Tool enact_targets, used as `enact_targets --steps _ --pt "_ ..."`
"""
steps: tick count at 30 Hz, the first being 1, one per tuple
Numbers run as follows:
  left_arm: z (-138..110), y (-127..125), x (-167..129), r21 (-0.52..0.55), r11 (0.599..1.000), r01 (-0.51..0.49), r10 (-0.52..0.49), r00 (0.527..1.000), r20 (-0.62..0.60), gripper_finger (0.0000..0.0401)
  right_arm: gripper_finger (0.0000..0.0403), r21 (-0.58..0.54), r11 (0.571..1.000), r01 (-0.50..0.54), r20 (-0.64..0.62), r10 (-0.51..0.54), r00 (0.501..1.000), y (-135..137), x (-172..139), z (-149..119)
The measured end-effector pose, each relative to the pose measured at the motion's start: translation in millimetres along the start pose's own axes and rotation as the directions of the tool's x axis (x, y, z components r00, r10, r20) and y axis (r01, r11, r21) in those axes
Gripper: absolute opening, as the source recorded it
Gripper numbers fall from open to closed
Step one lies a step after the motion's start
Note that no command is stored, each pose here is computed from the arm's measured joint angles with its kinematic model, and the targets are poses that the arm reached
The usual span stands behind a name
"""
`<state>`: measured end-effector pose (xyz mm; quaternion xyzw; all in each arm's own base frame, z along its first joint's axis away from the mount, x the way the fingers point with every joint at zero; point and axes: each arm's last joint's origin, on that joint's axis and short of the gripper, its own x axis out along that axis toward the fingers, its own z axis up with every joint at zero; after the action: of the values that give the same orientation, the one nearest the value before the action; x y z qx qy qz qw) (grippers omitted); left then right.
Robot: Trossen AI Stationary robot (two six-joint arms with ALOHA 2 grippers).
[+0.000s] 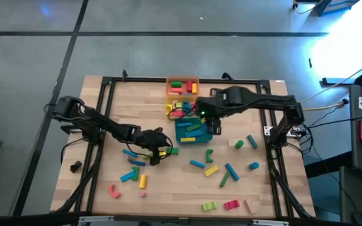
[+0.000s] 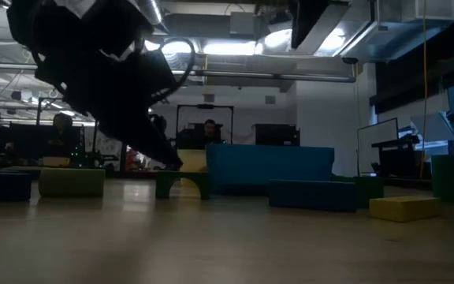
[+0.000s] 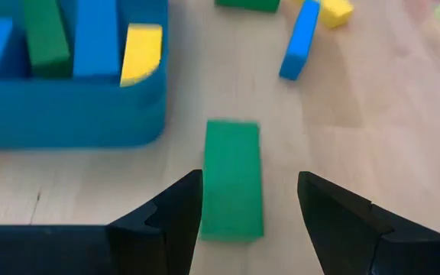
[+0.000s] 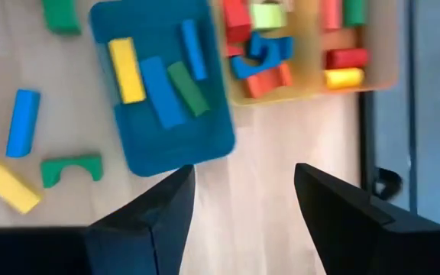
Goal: Sort blocks by size
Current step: Put the green arch block into the yellow bin
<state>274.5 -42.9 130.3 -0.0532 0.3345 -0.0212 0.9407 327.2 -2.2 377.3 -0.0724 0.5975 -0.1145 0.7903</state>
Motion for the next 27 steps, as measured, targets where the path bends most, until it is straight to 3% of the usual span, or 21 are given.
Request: enact_targets --steps 8,13,18,21,27 --pt "-12 3 14 0.008 1.000 -0.023 0.024 0.998 -0.051 0.0200 0.0227 0.099 0.993 0.065 0.047 -0.069 0.996 -12 -32 -26" --pt "-19 4 20 0.016 0.999 -0.037 0.038 0.996 -0.081 0.0199 0.0227 0.168 0.977 0.130 0.048 -0.140 0.989 -16 -34 -55" --pt "-19 4 20 0.041 0.998 -0.038 0.041 0.996 -0.082 0.0159 0.0227 0.363 0.927 0.098 0.123 -0.152 0.981 -12 -18 -79" --pt "-19 4 20 0.063 0.998 -0.031 0.036 0.996 -0.077 0.0123 0.0227 0.497 0.867 -0.022 0.163 -0.068 0.984 -4 2 -85" --pt "-13 2 16 0.056 0.998 0.030 -0.027 0.998 -0.056 0.0119 0.0227 0.592 0.757 -0.276 0.135 0.244 0.960 18 48 -89"
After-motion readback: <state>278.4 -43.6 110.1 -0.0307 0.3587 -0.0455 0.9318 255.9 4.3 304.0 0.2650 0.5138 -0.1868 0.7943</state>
